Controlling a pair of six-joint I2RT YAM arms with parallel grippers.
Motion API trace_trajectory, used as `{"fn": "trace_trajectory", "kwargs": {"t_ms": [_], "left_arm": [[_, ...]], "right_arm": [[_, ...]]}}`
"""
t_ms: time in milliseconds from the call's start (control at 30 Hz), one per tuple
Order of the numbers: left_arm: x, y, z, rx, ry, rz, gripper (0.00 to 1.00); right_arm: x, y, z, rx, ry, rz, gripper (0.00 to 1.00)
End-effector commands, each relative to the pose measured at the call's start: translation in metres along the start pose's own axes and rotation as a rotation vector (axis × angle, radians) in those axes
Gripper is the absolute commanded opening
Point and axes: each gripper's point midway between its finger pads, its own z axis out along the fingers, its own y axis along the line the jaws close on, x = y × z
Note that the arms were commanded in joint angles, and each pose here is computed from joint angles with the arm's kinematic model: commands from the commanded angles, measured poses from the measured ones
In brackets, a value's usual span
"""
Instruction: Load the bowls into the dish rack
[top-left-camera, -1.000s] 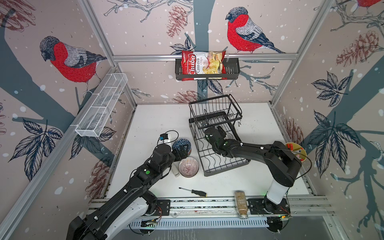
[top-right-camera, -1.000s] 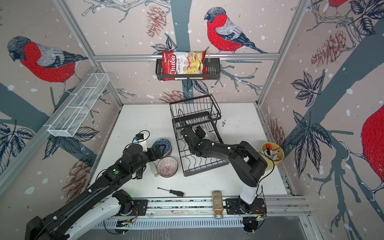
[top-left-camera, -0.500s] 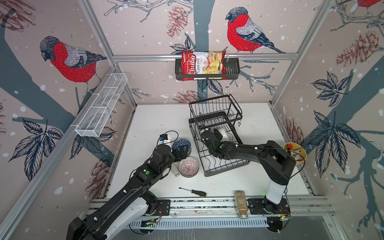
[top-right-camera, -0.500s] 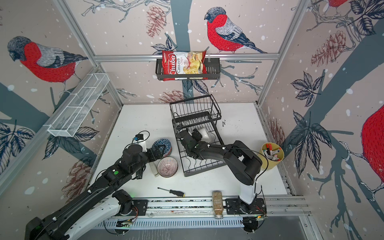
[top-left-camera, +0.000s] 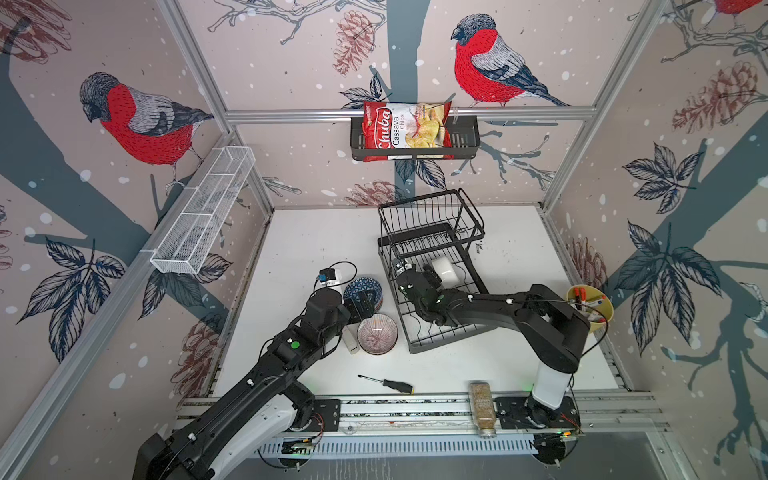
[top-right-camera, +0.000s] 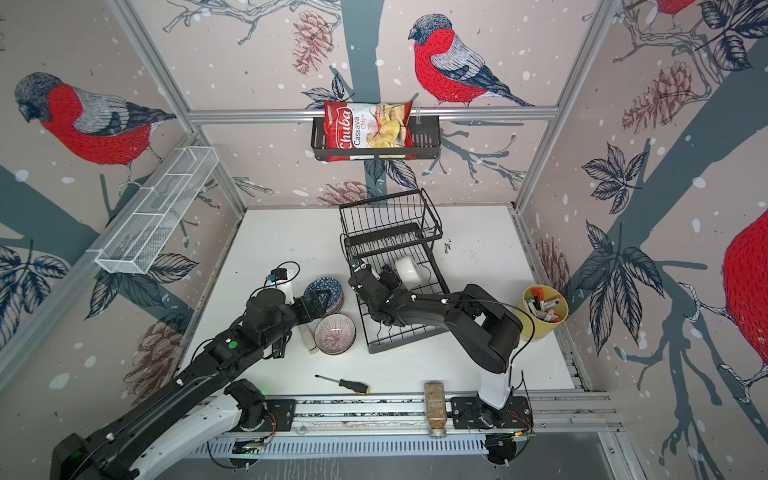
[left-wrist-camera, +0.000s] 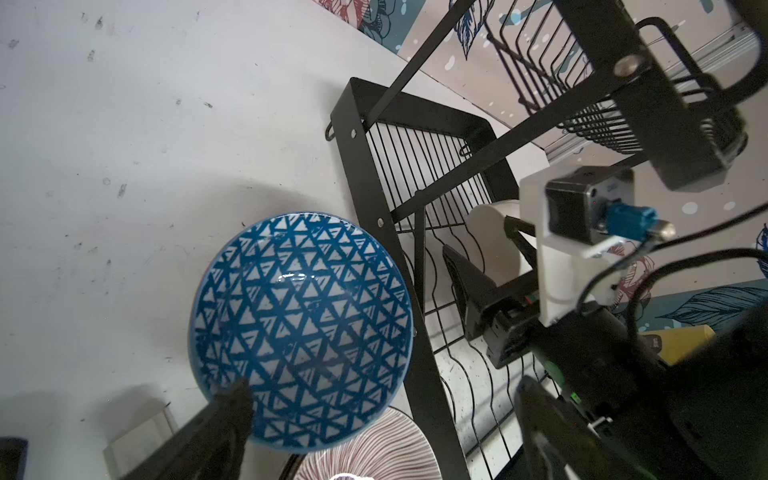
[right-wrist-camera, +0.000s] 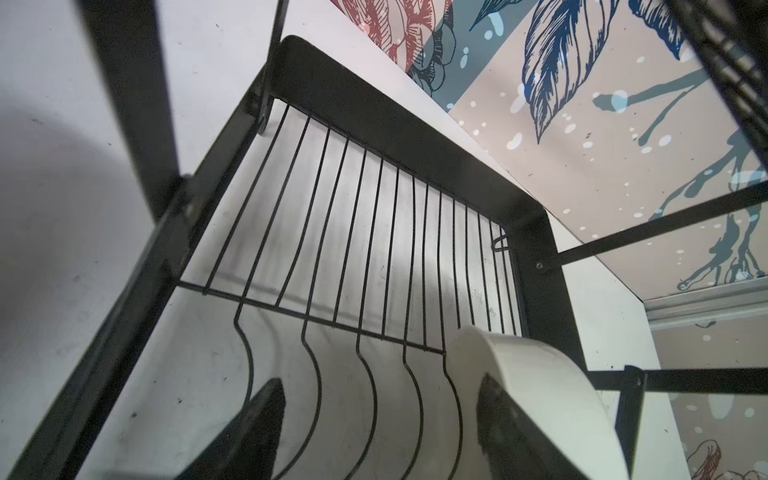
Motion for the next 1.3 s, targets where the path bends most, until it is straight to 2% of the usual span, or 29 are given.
{"fn": "trace_trajectory", "kwargs": {"t_ms": [0,300,633,933,1267], "left_arm": [[-0.002,0.002,0.002,-0.019,-0.001,-0.005,0.97],[-0.001,0.01,0.005,-0.055,0.004,-0.037,0.97],[-0.001,0.019,0.006,-0.098,0.011,-0.042,0.97],[-0.004,0.02,0.009,-0.115,0.025,-0.041,0.97],[-0.009,0.027,0.009,-0.166,0.031,-0.039,0.97]], "right_arm": [[-0.003,-0.001,-0.011,-0.016,-0.019,0.072,0.74],[0.004,-0.01,-0.04,-0.055,-0.04,0.143,0.73],[0.006,-0.028,-0.076,-0.139,-0.08,0.283,0.73],[-0.01,-0.063,-0.103,-0.141,-0.106,0.457,0.73],[-0.003,-0.09,-0.118,-0.131,-0.097,0.585,0.78]]}}
